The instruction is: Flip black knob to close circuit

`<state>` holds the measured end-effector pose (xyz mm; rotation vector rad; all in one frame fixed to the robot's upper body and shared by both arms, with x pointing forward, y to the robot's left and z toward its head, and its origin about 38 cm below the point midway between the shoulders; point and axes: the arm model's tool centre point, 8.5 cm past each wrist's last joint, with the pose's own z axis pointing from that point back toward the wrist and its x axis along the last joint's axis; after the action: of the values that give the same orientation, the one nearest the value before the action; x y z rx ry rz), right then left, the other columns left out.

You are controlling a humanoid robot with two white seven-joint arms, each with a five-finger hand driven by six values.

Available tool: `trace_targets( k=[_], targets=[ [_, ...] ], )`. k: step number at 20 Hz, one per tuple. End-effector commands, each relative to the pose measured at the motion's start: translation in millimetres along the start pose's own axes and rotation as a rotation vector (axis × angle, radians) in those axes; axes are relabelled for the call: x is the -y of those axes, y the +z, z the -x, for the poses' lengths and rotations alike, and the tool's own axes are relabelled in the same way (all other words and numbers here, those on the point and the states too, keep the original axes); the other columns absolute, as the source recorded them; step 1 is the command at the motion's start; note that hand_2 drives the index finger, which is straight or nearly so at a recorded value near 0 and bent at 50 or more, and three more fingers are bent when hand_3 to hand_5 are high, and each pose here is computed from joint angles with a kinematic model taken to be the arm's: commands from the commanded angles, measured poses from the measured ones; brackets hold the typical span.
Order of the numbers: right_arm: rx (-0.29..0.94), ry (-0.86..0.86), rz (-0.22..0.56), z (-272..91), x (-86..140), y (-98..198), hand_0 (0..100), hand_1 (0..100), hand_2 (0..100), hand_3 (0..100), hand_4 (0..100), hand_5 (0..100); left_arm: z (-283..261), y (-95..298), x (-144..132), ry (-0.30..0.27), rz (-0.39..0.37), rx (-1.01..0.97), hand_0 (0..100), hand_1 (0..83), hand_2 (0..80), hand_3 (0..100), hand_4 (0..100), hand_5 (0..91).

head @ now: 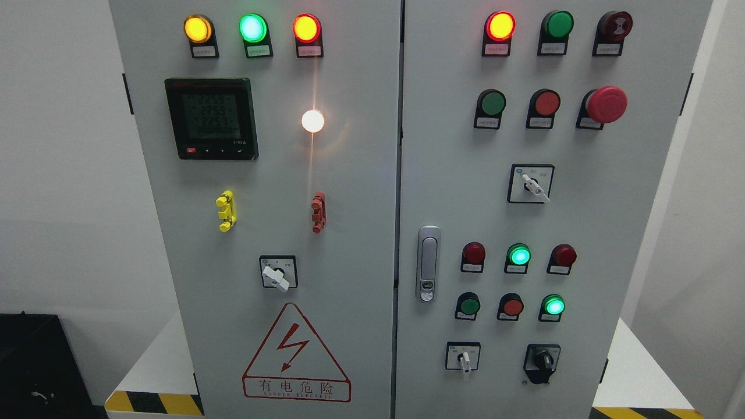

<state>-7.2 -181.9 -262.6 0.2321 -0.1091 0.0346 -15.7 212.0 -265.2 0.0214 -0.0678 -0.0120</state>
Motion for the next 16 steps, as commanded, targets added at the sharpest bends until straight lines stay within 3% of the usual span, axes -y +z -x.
trace_targets(
  k=[1, 8, 16],
  targets=[
    [-0.008, 0.020, -0.005, 1.3, -1.7, -0.2, 0, 2, 0, 0, 0, 0, 0.0, 0.0, -0.1, 0.000, -0.001, 0.000, 12, 55.6, 0.0, 0, 0, 0.0],
    [0.011, 0.097, -0.014, -9.3, -5.7, -1.7, 0, 3, 0, 0, 0, 0, 0.0, 0.0, -0.1, 0.000, -0.001, 0.000, 12, 55.6, 0.0, 0, 0, 0.0],
    [0.187, 0.480, 0.086, -100.9, -0.6, 8.9, 0, 7, 0, 0, 0, 0, 0.0, 0.0, -0.1, 0.000, -0.001, 0.000, 12, 55.6, 0.0, 0, 0, 0.0]
  ],
)
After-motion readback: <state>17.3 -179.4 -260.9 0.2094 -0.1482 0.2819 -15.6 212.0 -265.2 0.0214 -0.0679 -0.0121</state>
